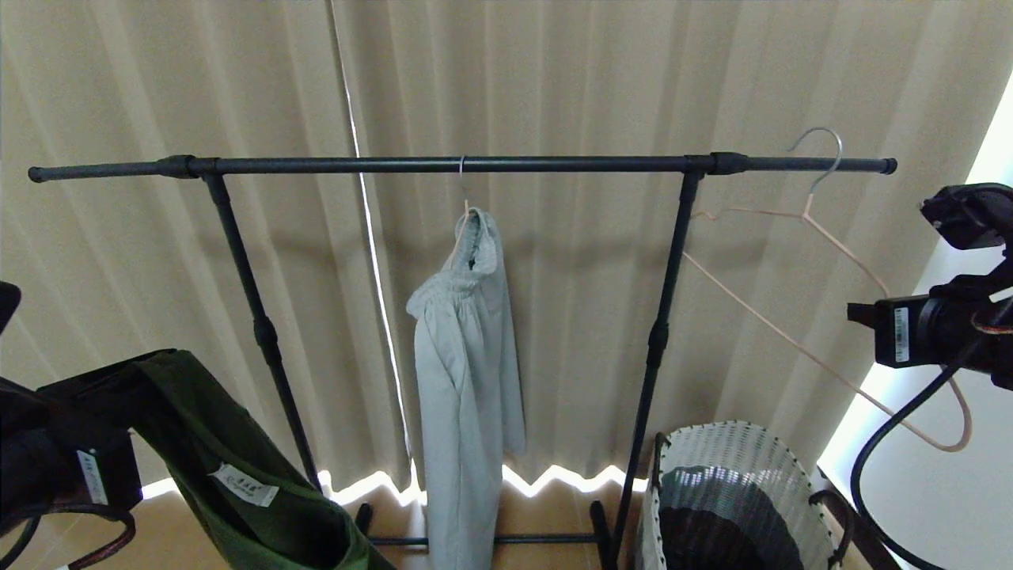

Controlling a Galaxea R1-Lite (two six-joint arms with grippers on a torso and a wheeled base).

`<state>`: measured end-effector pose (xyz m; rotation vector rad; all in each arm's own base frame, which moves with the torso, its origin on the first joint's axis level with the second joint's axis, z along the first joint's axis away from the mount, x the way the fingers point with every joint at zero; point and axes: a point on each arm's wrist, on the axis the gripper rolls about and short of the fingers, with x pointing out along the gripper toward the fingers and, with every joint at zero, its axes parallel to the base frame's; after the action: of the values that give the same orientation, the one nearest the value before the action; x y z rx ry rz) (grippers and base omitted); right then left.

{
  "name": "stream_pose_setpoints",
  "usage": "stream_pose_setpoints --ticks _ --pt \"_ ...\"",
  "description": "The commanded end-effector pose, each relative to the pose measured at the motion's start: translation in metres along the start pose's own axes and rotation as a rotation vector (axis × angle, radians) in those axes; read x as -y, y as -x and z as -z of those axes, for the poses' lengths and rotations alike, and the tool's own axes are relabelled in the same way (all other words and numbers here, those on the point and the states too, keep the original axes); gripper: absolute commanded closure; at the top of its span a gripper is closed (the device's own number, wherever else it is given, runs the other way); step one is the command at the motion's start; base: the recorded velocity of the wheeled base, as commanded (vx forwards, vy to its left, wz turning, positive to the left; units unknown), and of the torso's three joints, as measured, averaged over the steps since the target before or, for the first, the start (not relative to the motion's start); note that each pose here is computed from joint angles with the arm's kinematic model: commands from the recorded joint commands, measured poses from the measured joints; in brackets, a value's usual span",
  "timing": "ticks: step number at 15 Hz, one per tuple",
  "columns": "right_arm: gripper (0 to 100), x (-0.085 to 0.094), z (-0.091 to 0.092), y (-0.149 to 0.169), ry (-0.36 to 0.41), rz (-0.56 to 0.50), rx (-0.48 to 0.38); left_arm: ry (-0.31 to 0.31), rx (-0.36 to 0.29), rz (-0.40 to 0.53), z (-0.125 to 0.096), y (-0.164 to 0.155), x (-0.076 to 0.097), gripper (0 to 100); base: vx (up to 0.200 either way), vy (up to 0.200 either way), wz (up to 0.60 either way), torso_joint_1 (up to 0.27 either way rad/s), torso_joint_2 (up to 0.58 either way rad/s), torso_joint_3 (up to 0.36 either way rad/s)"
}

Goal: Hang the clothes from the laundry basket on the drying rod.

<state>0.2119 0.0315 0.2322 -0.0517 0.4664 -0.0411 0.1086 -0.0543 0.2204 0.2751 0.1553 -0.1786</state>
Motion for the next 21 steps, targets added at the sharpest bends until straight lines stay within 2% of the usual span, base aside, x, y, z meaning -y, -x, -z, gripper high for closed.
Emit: stream_pose_setpoints --ticks 1,5,14,17,21 --pt "100 0.003 0.009 0.014 0.001 -0.001 0.010 -0.002 -0.004 0.001 0.001 -0.001 0.000 100 -0.200 0.000 0.00 0.002 0.00 0.002" --pt "100 0.005 0.018 0.023 0.004 -0.003 0.012 -0.006 -0.011 0.004 0.003 -0.001 0.001 100 -0.200 0.000 0.00 0.002 0.00 0.004" --pt "100 0.003 0.023 0.022 0.010 -0.020 -0.004 -0.007 -0.028 -0.009 0.006 -0.002 0.000 100 0.000 0.000 0.00 0.000 0.00 0.000" --pt "100 0.003 0.023 0.021 0.011 -0.019 -0.007 -0.003 -0.043 -0.047 0.007 -0.006 -0.004 100 0.000 0.200 0.00 0.001 0.00 0.006" --pt "100 0.002 0.023 0.021 0.014 -0.025 -0.009 -0.003 -0.046 -0.051 0.007 -0.006 -0.005 100 0.000 0.200 0.00 0.007 0.00 0.002"
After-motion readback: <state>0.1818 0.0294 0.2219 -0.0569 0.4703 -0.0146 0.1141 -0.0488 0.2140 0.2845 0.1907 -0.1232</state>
